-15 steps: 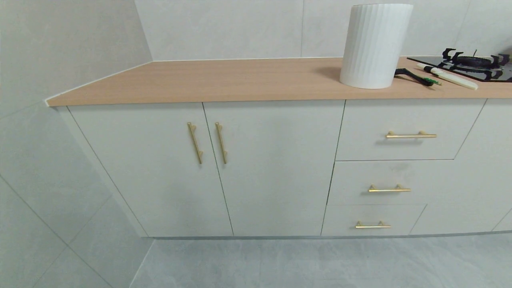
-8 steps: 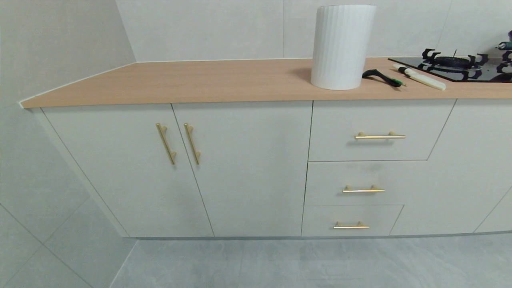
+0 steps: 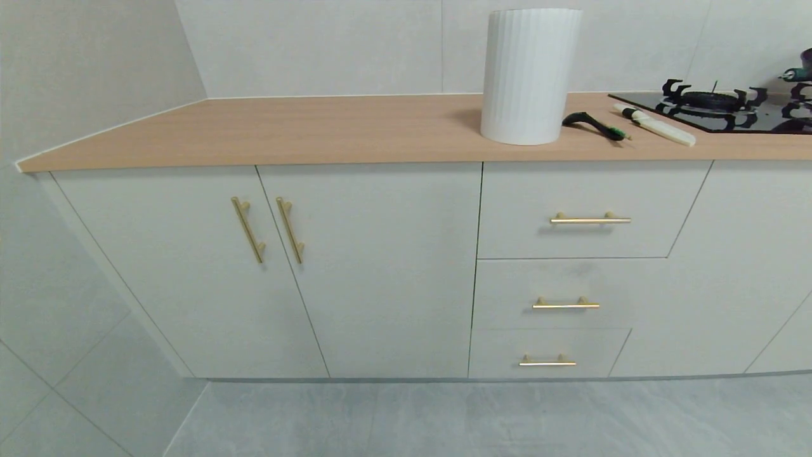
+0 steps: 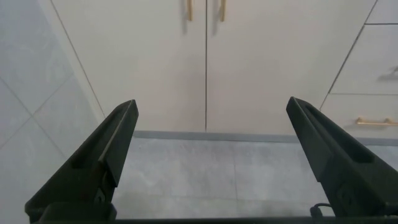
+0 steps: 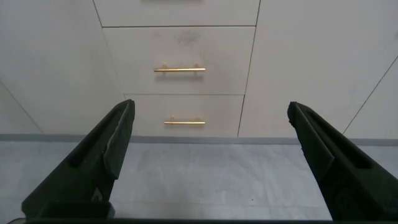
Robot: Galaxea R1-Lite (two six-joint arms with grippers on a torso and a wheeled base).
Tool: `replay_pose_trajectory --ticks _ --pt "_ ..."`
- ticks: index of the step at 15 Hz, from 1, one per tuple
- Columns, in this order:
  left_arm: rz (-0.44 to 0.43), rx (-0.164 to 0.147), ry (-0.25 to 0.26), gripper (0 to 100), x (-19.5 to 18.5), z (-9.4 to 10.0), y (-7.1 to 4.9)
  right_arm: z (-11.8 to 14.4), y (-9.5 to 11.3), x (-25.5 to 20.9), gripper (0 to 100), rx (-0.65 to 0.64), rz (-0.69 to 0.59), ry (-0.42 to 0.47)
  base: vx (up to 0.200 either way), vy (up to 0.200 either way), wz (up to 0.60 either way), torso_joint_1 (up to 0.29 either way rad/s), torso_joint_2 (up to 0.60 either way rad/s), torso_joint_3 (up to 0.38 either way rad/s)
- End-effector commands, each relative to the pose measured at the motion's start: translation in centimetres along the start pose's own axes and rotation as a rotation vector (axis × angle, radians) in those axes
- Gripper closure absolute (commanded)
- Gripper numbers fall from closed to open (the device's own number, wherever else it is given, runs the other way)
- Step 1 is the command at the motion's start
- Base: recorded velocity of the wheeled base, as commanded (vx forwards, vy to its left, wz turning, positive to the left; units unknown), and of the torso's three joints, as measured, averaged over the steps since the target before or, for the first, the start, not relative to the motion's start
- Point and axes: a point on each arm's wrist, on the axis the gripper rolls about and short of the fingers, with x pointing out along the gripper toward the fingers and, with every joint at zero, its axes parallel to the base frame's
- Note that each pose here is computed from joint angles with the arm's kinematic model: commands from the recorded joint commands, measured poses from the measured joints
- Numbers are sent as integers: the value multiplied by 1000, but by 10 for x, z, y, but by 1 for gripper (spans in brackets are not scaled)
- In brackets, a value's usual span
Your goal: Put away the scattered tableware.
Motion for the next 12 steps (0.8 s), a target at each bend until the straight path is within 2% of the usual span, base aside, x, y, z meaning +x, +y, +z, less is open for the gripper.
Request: replay_pose_trajectory --ticks 1,10,12 --pt "1 0 0 0 0 0 0 0 0 0 0 0 1 2 200 0 0 -7 2 -2" --pt "1 0 0 0 0 0 0 0 0 0 0 0 1 2 200 0 0 3 1 1" --pt "1 0 0 0 0 0 0 0 0 0 0 0 1 2 0 0 0 0 0 0"
